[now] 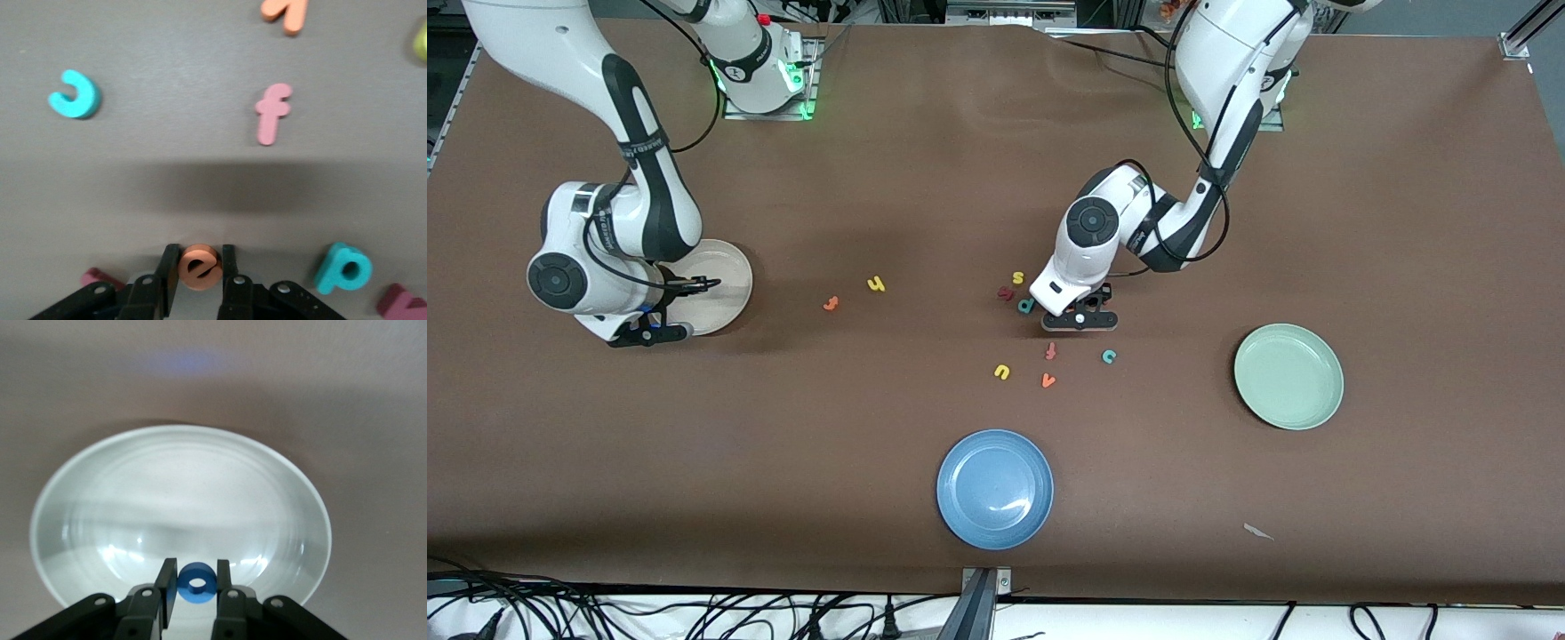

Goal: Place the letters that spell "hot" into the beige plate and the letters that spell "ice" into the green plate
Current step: 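Drop the blue o on the white plate while the left gripper places e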

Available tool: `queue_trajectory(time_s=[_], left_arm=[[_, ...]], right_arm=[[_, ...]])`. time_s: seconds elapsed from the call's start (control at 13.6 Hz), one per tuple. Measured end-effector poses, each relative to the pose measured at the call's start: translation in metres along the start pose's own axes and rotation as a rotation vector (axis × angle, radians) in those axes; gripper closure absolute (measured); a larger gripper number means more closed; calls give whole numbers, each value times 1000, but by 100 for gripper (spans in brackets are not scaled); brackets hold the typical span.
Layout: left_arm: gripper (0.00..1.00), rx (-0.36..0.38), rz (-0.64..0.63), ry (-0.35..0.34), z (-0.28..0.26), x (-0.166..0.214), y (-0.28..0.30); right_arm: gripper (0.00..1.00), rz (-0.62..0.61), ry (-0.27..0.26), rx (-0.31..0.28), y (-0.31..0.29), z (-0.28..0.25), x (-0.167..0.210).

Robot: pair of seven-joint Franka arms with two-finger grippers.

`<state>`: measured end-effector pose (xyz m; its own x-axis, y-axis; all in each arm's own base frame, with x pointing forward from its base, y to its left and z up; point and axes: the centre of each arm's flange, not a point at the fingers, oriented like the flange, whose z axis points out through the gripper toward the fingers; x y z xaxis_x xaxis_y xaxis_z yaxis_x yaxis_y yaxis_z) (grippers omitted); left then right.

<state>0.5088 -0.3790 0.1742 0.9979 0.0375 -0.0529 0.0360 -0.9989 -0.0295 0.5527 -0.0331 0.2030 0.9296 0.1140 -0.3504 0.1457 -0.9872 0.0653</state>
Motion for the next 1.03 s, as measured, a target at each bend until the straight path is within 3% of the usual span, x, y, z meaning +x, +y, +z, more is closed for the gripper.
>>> queue_trajectory(time_s=[0.15,0.22,0.52,0.66,1.03], left_arm=[[70,37,-7,-31,-14,16,-14],[70,44,-2,-38,-27,29,-25],[70,36,56,-35,-69,77,-99],[70,30,95,-31,-76,98,-143],[70,99,187,-19,-76,132,-243]], right_arm=[[72,2,-20,2,5,12,0],[67,4,-23,3,7,14,0],[27,-4,8,1,1,-3,4],[2,12,44,7,-28,-29,6],[0,192,129,40,-133,-85,3]])
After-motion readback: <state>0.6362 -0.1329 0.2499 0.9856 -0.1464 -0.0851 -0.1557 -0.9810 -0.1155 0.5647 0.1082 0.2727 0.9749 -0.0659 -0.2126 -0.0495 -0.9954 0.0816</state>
